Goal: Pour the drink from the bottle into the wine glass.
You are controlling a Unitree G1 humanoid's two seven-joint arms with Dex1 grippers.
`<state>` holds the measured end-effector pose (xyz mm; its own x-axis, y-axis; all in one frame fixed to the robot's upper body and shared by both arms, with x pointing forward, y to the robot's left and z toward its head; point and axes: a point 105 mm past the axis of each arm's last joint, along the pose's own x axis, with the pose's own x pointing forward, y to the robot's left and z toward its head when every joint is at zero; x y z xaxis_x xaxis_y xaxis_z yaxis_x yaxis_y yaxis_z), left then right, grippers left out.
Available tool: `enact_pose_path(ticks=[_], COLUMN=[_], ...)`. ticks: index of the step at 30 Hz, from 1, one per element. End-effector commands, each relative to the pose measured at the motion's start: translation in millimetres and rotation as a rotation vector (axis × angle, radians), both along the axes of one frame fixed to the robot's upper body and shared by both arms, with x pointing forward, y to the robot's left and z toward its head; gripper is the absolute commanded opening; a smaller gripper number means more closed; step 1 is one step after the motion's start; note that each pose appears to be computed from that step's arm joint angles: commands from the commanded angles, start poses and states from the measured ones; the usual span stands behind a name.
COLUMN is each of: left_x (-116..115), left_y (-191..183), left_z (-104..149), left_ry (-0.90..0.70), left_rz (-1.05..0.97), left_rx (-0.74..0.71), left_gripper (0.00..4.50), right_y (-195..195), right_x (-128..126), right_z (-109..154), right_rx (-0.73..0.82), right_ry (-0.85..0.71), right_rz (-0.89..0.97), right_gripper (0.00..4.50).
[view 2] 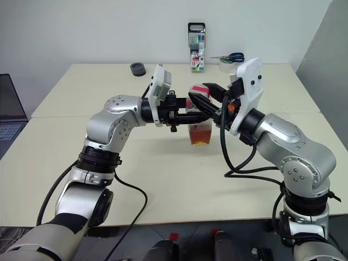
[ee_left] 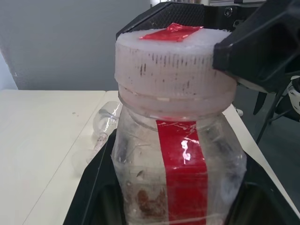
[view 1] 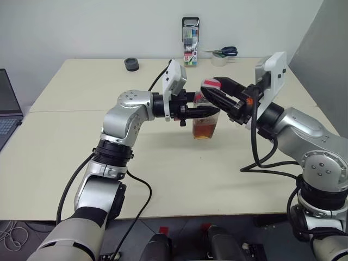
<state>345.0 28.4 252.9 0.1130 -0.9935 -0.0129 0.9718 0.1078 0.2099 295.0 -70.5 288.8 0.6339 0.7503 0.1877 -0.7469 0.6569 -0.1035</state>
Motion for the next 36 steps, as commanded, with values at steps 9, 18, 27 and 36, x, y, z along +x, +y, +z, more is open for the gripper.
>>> enact_pose_path(ticks=[9,18,27,36], left_x=[-29,-29,-25,-21], left_y=[-12,-12,-11,-12], left_z=[22,18,12,10], left_ry=[-0.047,-0.048,-0.046,-0.056], left_rz=[-0.176,-0.170,-0.142,-0.129], left_rx=[0.003,0.008,-0.001,0.000], left_gripper=[1.83,1.83,1.83,1.83], right_y=[-5,-33,-39,-13], right_x=[-16,-1,-30,-26], right_z=[14,28,9,18], right_rx=[-0.203,-0.142,-0.113,-0.068], right_ry=[0.059,0.036,0.021,-0.098], right_rz=[0.487,0.342,0.150,0.021], right_gripper=[1.81,2.83,4.47,4.47])
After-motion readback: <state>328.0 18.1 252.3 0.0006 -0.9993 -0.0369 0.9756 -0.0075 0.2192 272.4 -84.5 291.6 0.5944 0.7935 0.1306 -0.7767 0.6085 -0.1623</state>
